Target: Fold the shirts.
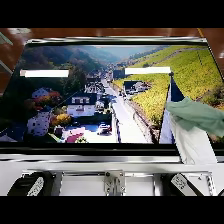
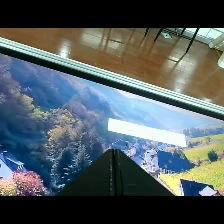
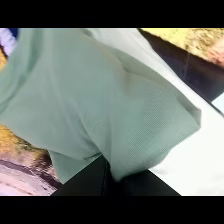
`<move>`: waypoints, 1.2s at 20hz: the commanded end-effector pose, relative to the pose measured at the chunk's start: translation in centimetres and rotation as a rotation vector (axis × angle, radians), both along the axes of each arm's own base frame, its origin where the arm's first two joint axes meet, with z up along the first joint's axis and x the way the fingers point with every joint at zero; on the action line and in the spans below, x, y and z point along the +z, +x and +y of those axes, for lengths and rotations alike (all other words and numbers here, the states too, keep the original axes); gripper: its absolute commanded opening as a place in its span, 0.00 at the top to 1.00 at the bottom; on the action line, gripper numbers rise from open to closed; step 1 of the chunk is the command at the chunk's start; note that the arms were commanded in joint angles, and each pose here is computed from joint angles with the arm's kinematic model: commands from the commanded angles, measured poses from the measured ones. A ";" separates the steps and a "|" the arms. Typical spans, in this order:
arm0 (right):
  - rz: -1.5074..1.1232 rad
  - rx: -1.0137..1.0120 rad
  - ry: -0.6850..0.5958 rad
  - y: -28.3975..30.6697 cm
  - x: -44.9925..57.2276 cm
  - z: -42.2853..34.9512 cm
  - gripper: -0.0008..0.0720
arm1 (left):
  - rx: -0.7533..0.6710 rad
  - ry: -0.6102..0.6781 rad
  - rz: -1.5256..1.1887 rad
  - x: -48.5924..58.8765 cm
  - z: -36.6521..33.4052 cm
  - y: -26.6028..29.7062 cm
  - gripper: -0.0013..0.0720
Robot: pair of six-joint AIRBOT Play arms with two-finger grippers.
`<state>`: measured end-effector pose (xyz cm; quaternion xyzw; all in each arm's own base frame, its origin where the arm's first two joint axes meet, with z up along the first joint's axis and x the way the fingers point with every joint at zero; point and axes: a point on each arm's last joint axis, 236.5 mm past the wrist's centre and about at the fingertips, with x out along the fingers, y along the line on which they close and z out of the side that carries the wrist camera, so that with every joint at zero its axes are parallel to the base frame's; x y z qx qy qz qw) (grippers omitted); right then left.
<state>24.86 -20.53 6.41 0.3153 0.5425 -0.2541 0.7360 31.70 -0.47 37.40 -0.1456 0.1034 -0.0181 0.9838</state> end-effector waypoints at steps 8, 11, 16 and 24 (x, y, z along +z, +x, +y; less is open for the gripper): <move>0.253 -0.234 0.125 -11.1 -10.2 1.6 0.06 | -0.015 0.000 0.108 -2.7 -0.2 0.6 0.93; 0.133 -0.252 0.113 -8.3 -8.2 0.8 0.07 | -0.024 -0.010 0.166 -4.5 -0.2 1.8 0.93; -0.543 -0.226 -0.079 4.7 6.4 -1.4 0.15 | -0.212 0.100 0.320 -11.2 -4.9 5.0 0.93; -0.198 0.600 0.001 9.0 -0.5 19.7 0.14 | -0.491 0.241 0.969 -30.0 -12.4 3.1 0.20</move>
